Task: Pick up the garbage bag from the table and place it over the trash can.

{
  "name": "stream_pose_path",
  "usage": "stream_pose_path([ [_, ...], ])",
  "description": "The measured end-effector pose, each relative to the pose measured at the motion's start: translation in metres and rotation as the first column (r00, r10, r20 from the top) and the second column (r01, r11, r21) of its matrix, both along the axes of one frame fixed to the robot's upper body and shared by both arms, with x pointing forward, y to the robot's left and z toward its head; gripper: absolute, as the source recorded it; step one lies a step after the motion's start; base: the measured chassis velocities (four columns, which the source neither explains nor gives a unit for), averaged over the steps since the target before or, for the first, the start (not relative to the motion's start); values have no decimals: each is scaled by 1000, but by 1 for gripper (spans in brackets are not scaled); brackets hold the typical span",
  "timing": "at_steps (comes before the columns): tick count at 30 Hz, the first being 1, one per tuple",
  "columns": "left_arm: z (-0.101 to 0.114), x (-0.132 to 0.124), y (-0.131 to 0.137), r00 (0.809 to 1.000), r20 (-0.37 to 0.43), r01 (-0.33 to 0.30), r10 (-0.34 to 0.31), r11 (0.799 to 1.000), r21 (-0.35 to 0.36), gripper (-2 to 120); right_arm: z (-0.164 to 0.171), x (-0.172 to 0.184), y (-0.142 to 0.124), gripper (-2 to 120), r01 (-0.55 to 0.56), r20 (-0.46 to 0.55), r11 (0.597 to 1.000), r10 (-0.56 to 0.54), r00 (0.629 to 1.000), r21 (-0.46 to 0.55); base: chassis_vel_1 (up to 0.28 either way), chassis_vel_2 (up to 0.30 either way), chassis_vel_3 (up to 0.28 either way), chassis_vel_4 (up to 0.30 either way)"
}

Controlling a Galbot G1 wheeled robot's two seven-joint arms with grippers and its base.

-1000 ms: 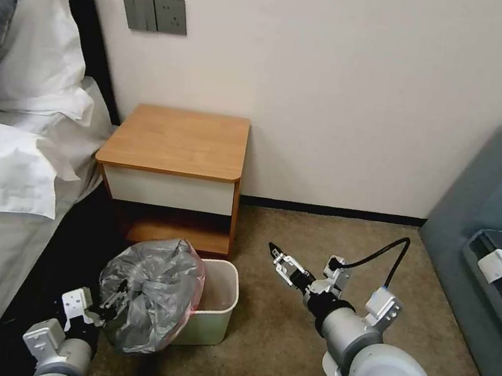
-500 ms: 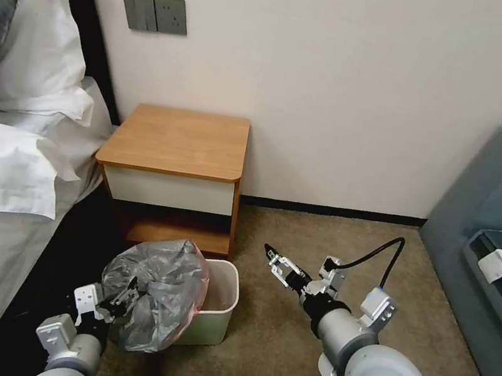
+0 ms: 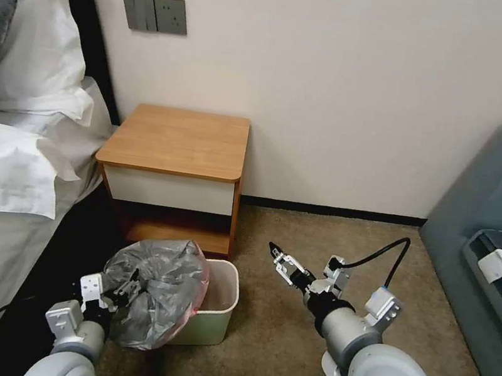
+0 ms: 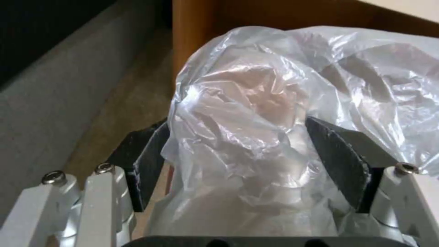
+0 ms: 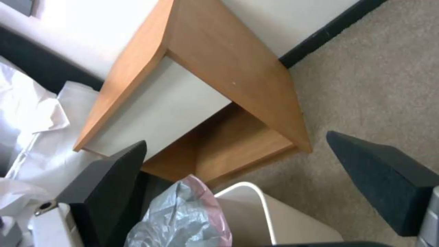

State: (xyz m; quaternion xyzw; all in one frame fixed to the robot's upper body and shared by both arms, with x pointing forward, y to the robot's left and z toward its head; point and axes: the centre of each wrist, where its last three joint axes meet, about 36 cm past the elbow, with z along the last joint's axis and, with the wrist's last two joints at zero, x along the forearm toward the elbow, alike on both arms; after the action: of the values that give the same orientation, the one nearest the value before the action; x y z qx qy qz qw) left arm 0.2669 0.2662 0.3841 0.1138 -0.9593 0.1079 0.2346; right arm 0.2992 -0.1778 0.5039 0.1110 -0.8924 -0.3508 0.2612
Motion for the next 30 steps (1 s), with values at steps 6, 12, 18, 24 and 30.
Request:
stream_pose_path([
  [6,2,5,1,1000,-20,22,-21,999,47,76,1,-1,-1,100,5,-3,1000,-5,1000,4,0,0,0,0],
  [12,8,4,-1,999,-35,38,-35,997,67,76,0,-1,1,100,6,-6,1000,-6,1000,12,0,0,0,0],
  [18,19,2,-6,998,-44,46,-43,997,60,76,-1,-1,4,100,4,-7,1000,-4,1000,18,0,0,0,0],
  [24,29,0,-11,996,-64,58,-54,997,55,76,-2,0,4,100,5,-10,1000,-5,1000,17,0,0,0,0],
  [30,25,1,-11,995,-85,62,-57,997,55,75,-2,1,6,100,-3,-8,1000,3,1000,16,0,0,0,0],
])
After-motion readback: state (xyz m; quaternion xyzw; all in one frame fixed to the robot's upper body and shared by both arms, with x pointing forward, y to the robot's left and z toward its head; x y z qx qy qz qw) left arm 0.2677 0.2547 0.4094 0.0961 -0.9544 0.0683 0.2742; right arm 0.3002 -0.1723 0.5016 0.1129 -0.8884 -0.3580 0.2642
